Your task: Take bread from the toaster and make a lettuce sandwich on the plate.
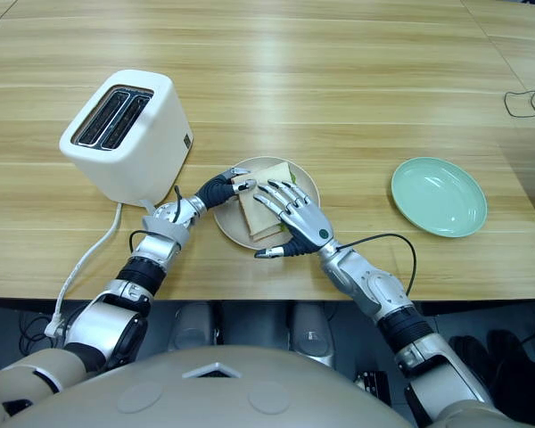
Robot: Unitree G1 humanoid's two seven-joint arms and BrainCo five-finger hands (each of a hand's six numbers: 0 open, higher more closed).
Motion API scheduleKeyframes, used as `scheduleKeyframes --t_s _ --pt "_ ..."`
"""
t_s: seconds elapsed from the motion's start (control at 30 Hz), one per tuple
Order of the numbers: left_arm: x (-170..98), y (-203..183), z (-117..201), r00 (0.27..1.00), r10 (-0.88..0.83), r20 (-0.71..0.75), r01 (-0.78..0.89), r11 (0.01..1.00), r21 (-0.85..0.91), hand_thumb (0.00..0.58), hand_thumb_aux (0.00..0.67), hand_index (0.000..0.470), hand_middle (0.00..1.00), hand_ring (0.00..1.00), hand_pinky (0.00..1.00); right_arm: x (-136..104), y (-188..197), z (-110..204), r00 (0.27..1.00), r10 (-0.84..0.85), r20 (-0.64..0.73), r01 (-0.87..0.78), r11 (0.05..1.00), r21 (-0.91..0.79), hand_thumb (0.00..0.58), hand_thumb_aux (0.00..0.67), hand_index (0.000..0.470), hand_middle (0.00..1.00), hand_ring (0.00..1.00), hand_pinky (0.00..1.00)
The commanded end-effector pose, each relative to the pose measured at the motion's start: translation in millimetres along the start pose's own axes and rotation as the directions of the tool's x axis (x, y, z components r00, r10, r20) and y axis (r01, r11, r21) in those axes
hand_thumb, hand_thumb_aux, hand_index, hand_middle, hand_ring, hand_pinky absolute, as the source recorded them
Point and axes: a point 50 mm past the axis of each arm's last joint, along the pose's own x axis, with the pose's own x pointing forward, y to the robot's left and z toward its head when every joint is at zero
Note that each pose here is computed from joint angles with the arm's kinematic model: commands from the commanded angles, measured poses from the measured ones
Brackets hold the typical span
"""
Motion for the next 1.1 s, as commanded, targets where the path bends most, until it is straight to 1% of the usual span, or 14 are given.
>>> scheduleKeyframes --t_s 0.03,0.3,0.33,0.37,0.4,0.43,0.47,0.5,0.53,0.57,0.6,0.63,0.67,1.1 --pt "-1 -7 -17 0.996 -0.014 -0.092 0.014 1.0 0.002 0.58 0.67 0.46 1.0 1.0 1.0 -9 18 -4 0.991 0.129 -0.026 -0.129 0.992 0.0 0.0 0.0 0.0 0.0 0.0 0.0" --pt "2 3 -20 0.991 0.064 -0.116 -0.054 0.994 0.092 0.58 0.67 0.46 1.0 1.0 1.0 -21 41 -10 0.951 0.3 -0.072 -0.298 0.954 0.033 0.0 0.0 0.0 0.0 0.0 0.0" --pt "2 5 -19 0.99 0.087 -0.114 -0.074 0.99 0.12 0.576 0.615 0.422 1.0 1.0 1.0 -22 44 -10 0.945 0.318 -0.074 -0.315 0.948 0.039 0.0 0.0 0.0 0.0 0.0 0.0" --pt "3 9 -18 0.987 0.114 -0.111 -0.096 0.983 0.154 0.576 0.615 0.422 1.0 1.0 1.0 -23 46 -10 0.941 0.329 -0.075 -0.327 0.944 0.042 0.0 0.0 0.0 0.0 0.0 0.0" --pt "3 13 -16 0.984 0.143 -0.103 -0.121 0.974 0.191 0.474 0.384 0.263 0.96 0.96 0.96 -24 47 -10 0.939 0.337 -0.075 -0.334 0.941 0.046 0.0 0.0 0.0 0.0 0.0 0.0" --pt "3 17 -13 0.981 0.175 -0.083 -0.151 0.96 0.235 0.328 0.229 0.157 0.86 0.86 0.86 -25 47 -10 0.935 0.345 -0.076 -0.342 0.938 0.049 0.0 0.0 0.0 0.0 0.0 0.0" --pt "3 20 -11 0.978 0.201 -0.065 -0.177 0.948 0.263 0.328 0.229 0.157 0.86 0.86 0.86 -25 48 -10 0.933 0.351 -0.076 -0.348 0.936 0.05 0.0 0.0 0.0 0.0 0.0 0.0" --pt "3 24 -7 0.975 0.22 -0.04 -0.2 0.938 0.284 0.0 0.0 0.0 0.67 0.67 0.67 -25 49 -11 0.932 0.355 -0.076 -0.352 0.935 0.051 0.0 0.0 0.0 0.0 0.0 0.0" --pt "4 26 -3 0.972 0.234 -0.013 -0.22 0.932 0.287 0.0 0.0 0.0 0.29 0.29 0.29 -26 49 -11 0.931 0.358 -0.076 -0.354 0.934 0.052 0.0 0.0 0.0 0.0 0.0 0.0" --pt "5 29 2 0.97 0.244 0.013 -0.24 0.937 0.254 0.0 0.0 0.0 0.2 0.2 0.2 -26 49 -11 0.93 0.359 -0.077 -0.356 0.933 0.052 0.0 0.0 0.0 0.0 0.0 0.0" --pt "5 32 5 0.966 0.255 0.033 -0.255 0.941 0.222 0.0 0.0 0.0 0.2 0.2 0.2 -26 49 -12 0.929 0.361 -0.078 -0.358 0.932 0.053 0.0 0.0 0.0 0.0 0.0 0.0" --pt "6 34 8 0.963 0.263 0.048 -0.268 0.941 0.207 0.0 0.0 0.0 0.05 0.05 0.05 -26 49 -12 0.929 0.363 -0.078 -0.36 0.932 0.053 0.0 0.0 0.0 0.0 0.0 0.0" --pt "5 39 12 0.956 0.285 0.069 -0.294 0.932 0.214 0.0 0.0 0.0 0.0 0.0 0.0 -27 49 -12 0.928 0.364 -0.079 -0.361 0.931 0.053 0.0 0.0 0.0 0.0 0.0 0.0" --pt "-10 73 56 0.788 0.498 0.361 -0.565 0.819 0.103 0.0 0.0 0.0 0.0 0.0 0.0 -27 52 -15 0.922 0.377 -0.087 -0.372 0.926 0.064 0.0 0.0 0.0 0.0 0.0 0.0"
